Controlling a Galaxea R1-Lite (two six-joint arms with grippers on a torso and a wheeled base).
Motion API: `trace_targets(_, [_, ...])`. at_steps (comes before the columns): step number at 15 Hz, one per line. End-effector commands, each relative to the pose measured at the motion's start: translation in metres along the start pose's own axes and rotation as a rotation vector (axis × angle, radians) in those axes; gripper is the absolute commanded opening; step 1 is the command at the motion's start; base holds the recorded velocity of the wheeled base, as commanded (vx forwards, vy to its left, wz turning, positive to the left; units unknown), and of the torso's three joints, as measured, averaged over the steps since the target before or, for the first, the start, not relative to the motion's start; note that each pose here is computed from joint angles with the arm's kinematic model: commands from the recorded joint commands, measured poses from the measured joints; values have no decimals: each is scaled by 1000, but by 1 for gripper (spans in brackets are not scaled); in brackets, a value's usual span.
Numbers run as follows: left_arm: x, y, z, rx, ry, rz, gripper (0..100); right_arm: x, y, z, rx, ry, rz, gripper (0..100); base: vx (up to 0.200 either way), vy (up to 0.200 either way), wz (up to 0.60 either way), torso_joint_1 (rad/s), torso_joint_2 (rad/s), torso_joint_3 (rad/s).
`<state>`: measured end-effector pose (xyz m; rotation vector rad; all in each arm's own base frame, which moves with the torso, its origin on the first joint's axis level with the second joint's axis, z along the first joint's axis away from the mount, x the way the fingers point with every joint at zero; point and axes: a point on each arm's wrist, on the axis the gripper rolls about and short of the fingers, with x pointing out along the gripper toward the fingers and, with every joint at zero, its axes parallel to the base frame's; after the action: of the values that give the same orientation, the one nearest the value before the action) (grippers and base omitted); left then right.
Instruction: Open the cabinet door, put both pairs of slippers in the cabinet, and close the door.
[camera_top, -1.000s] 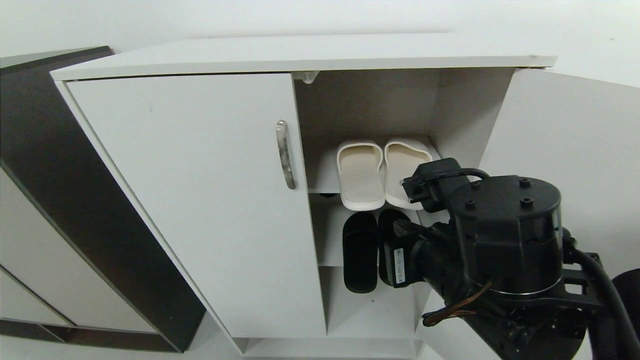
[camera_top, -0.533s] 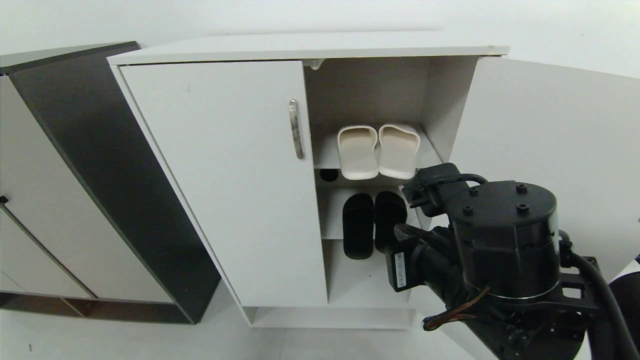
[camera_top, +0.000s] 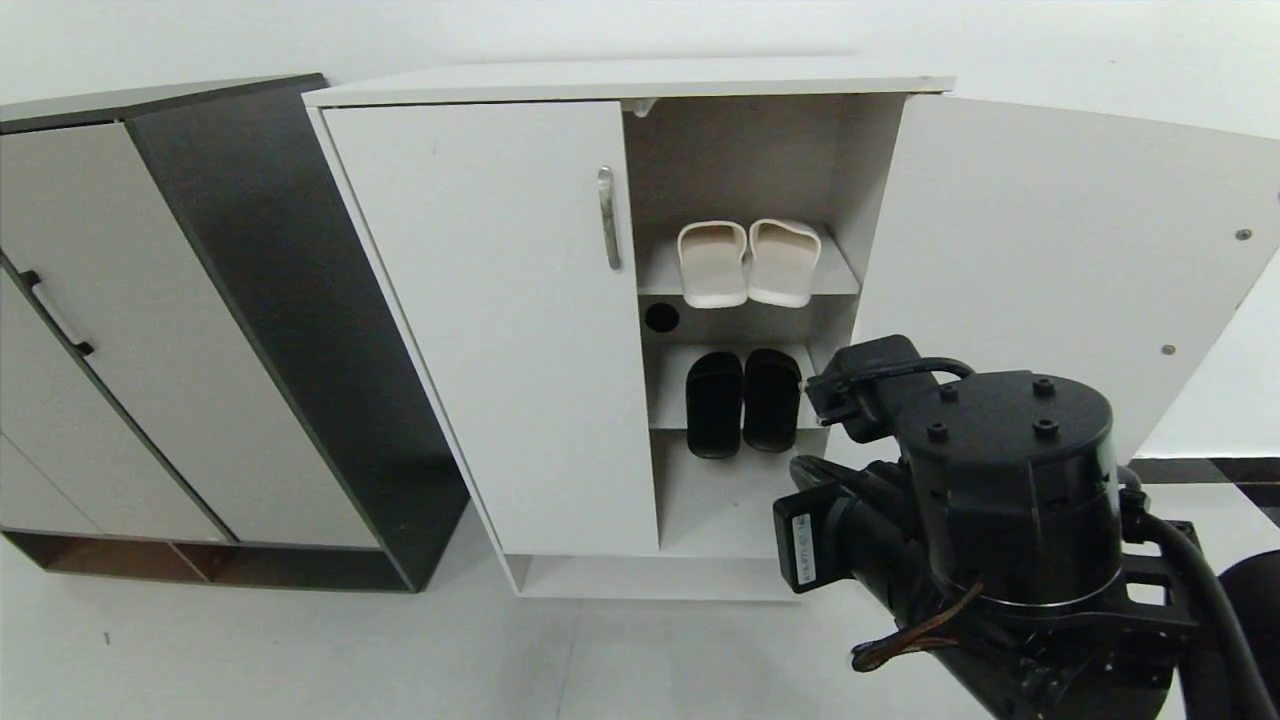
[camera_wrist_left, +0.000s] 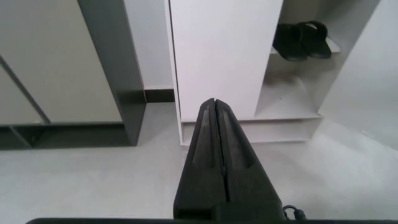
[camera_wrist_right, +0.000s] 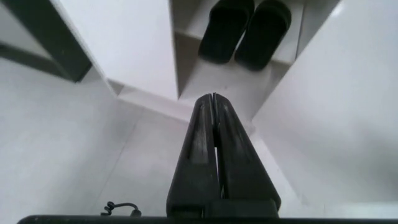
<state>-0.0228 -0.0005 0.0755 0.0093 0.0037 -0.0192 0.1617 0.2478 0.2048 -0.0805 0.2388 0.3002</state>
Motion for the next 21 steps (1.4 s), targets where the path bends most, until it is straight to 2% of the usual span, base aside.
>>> trace_targets(1, [0, 0, 0, 0, 1, -1, 0, 0, 0, -2, -11, 0, 1, 0, 0, 0, 0, 0, 0, 0])
trace_targets(19, [0, 0, 0, 0, 1, 1, 0, 7, -8, -11, -23, -4, 25, 0, 0, 0, 0, 0, 0, 0])
trace_targets(21, [0, 0, 0, 1, 1, 1, 0, 8, -10, -10, -20, -6, 20, 0, 0, 0, 0, 5, -217, -246])
